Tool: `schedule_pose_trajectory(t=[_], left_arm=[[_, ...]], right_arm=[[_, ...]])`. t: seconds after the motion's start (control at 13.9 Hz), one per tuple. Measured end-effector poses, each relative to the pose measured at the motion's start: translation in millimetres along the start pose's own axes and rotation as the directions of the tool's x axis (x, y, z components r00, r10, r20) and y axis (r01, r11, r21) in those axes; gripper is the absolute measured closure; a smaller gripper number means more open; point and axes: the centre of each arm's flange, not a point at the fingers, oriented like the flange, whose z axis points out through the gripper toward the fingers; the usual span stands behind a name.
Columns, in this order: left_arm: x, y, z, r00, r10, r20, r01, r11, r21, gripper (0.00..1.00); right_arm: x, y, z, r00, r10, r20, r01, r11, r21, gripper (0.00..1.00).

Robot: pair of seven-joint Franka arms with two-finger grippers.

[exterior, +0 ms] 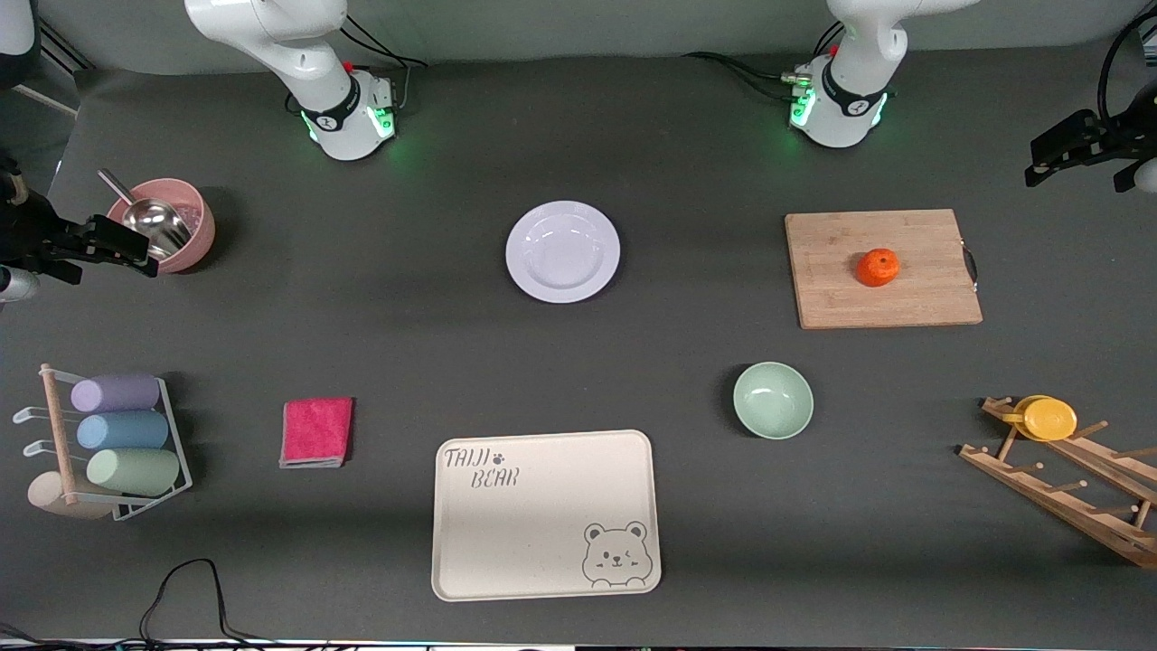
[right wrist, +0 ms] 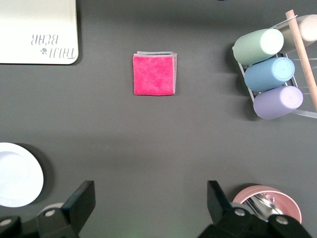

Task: Place orange and plate with both arms
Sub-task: 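Move the left gripper toward the orange on the cutting board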

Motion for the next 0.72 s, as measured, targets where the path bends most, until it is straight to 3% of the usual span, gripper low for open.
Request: schedule_pose_trajectory(t=[0.5, 0.72], left_arm=[[1.7, -0.7, 13.5, 0.999, 0.000, 0.049, 0.001, 1.000, -0.008, 0.00], [5.0, -1.4, 53.7, 0.997, -0.001, 0.079, 0.002, 1.000, -0.011, 0.00]], right_arm=[[0.0, 0.0, 0.5, 1.000, 0.000, 0.001, 0.000, 1.000, 0.000, 0.00], [-1.3, -0.5, -1.3, 1.000, -0.001, -0.002, 0.001, 1.000, 0.000, 0.00]])
